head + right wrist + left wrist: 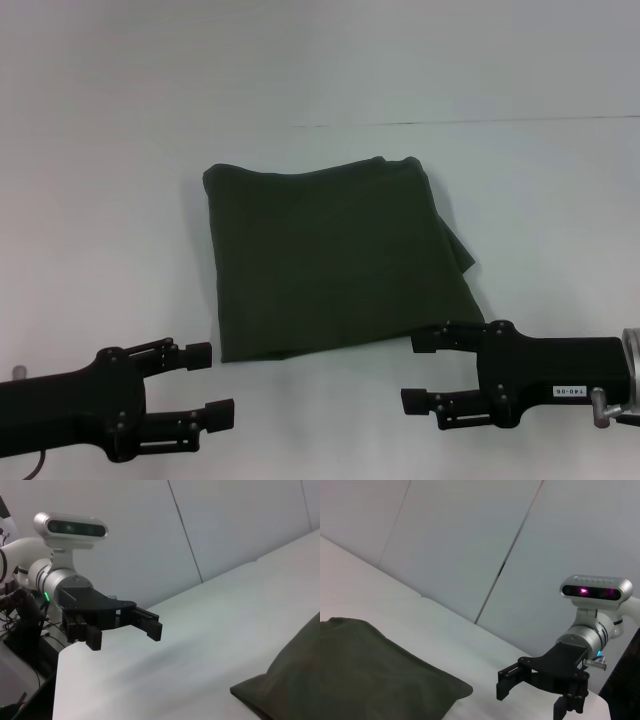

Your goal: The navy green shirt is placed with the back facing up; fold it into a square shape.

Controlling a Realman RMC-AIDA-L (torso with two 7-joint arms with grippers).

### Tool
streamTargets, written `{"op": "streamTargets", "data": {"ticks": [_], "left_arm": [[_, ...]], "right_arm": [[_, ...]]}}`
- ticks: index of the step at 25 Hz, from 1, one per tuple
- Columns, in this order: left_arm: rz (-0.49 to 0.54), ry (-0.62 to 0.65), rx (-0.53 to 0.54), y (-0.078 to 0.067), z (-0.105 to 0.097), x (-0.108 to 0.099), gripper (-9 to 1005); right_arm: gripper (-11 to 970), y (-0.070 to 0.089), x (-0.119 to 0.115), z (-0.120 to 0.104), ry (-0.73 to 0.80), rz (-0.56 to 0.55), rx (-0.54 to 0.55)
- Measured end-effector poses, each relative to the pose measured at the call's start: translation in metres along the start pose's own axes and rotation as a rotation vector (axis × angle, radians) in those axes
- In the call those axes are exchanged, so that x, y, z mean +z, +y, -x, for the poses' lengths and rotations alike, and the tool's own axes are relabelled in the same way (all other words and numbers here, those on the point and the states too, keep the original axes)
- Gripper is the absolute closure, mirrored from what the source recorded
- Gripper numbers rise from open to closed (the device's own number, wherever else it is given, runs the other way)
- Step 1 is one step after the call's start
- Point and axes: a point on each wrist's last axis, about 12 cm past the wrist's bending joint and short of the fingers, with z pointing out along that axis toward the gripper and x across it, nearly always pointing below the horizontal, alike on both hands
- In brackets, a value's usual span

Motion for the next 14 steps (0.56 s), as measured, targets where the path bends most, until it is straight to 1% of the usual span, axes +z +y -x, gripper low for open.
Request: {"op": "streamTargets", "data": {"ticks": [14], "left_arm": [[-0.018,0.041,-0.013,0.0011,0.0,0.0063,121]], "right_arm": [[77,0.0014,-0.0013,-0.0043,0.0,-0.003,0.012]]}}
